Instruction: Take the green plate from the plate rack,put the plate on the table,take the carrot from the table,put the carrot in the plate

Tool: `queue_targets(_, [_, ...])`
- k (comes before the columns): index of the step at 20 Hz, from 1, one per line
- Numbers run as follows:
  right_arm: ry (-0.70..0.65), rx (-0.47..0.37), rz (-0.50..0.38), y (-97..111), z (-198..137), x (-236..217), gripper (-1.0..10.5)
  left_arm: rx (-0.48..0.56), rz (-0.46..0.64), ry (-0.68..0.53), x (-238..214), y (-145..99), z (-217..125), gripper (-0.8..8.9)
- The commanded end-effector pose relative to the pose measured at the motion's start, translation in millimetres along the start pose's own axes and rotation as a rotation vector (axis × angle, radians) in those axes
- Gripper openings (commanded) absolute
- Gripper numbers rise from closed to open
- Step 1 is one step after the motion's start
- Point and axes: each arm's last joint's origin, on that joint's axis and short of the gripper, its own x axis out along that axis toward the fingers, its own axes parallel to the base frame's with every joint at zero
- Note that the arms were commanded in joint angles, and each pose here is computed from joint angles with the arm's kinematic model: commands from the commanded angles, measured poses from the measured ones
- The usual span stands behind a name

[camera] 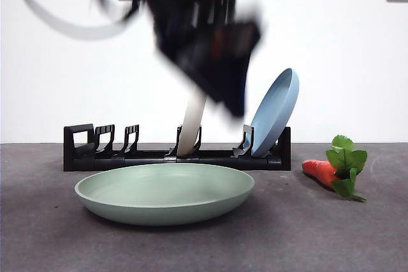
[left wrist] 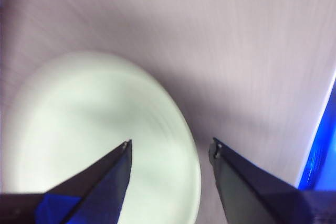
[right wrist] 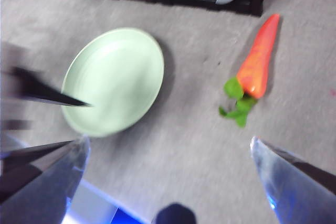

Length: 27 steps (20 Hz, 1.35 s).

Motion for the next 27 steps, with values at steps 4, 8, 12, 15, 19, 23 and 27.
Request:
queue_targets(4, [0.041,0.070,-0.008,-29.1,22.2,51.1,6.3,-0.269,-0.027,-0.314,-107.9,29.3,24.2,2.52])
queue_targets(8, [0.123,0.077,-0.101,-51.9,28.2,106.9,6.3,-0.348,-0.014,-0.491,-172.2,43.2,15.0,2.52])
queue_targets(12, [0.198,0.059,-0.171,-62.1,23.6,158.4,6.3,-0.374,-0.006,-0.575,-206.8,47.8,-3.0,2.52])
queue_targets(15, [0.230,0.042,-0.219,-65.5,17.8,189.1,6.2,-0.397,-0.014,-0.568,-216.5,47.8,-13.4,2.52])
queue_targets(19, [0.264,0.041,-0.272,-69.3,9.4,214.1,5.3,-0.406,-0.023,-0.518,-215.4,46.3,-18.6,2.52])
queue_targets(23, [0.283,0.053,-0.308,-73.3,5.2,220.8,3.6,-0.395,-0.030,-0.453,-212.4,44.3,-24.0,2.52])
queue_targets(27, [0.280,0.051,-0.311,-73.5,5.5,220.9,1.4,-0.385,-0.035,-0.386,-209.8,42.4,-29.7,2.52])
